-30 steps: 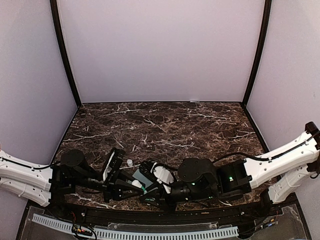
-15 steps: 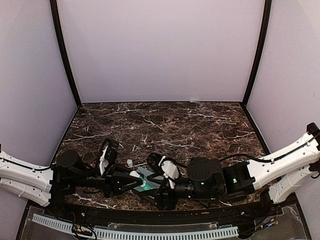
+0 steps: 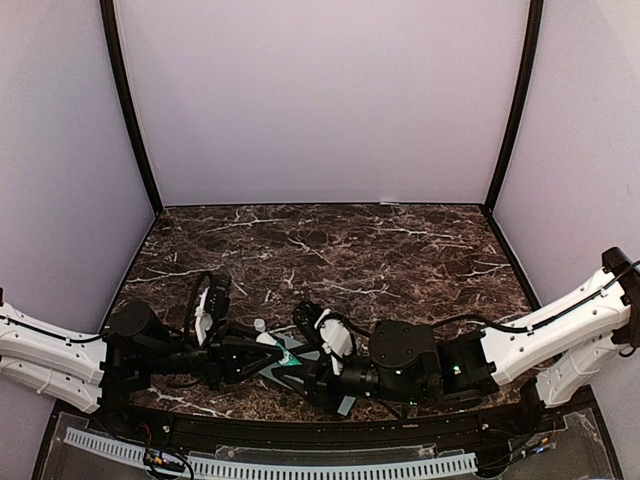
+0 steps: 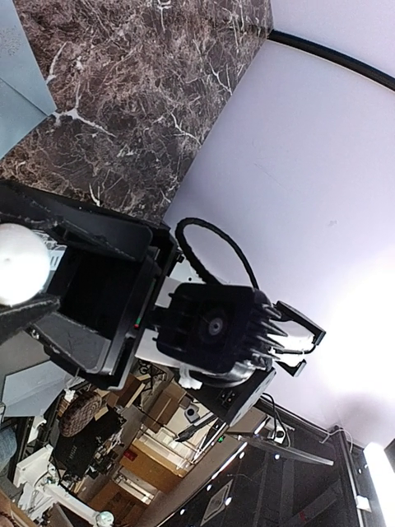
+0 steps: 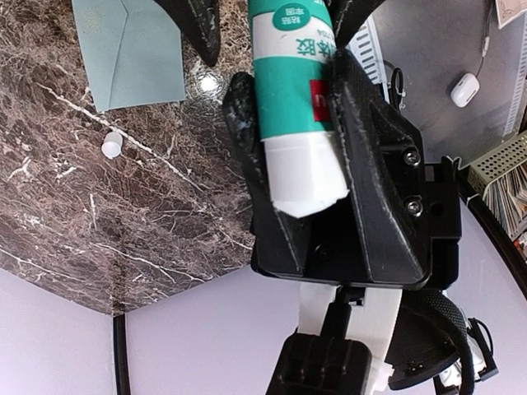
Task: Place the letter into the envelope and seal it
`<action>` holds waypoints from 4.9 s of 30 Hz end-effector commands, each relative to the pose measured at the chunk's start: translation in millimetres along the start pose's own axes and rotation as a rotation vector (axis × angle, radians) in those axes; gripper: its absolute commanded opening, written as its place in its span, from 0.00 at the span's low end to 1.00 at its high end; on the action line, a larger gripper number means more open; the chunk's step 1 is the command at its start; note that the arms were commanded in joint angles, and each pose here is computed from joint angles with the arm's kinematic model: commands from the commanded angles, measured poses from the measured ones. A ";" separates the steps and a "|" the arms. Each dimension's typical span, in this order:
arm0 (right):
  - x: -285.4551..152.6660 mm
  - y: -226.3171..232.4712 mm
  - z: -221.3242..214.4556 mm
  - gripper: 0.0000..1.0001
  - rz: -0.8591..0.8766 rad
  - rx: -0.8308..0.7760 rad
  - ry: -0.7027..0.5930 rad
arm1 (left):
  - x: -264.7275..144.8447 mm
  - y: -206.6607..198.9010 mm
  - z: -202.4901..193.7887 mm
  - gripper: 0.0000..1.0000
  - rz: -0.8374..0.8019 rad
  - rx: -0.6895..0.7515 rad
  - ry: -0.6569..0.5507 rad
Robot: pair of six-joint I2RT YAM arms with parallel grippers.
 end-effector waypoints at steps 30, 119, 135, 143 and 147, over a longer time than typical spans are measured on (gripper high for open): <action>-7.7 -4.7 26.3 0.27 -0.058 0.058 -0.117 | 0.9 1.7 2.0 0.05 0.003 0.010 -0.032; -142.0 -103.1 -39.6 0.00 -0.259 0.370 0.420 | 118.8 189.1 -16.9 0.24 0.850 0.280 0.348; -125.0 -124.8 -27.8 0.00 -0.112 0.360 0.672 | 122.2 193.3 -29.3 0.50 0.791 0.292 0.415; -107.9 -140.8 -32.3 0.00 -0.192 0.394 0.787 | 98.1 163.1 -12.4 0.59 0.761 0.326 0.354; -101.3 -141.6 -44.6 0.00 -0.205 0.431 0.731 | 83.1 161.7 -17.0 0.60 0.784 0.279 0.325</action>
Point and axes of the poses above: each gripper's point midway between its finger pads, its own x axis out along the fingers, its own y axis along the line the jaws close on, z = x × y, the point moved 8 cm from there along -x, back along the fingers, and after that the axes turned 15 degrees about -x, right-handed, at the moved point
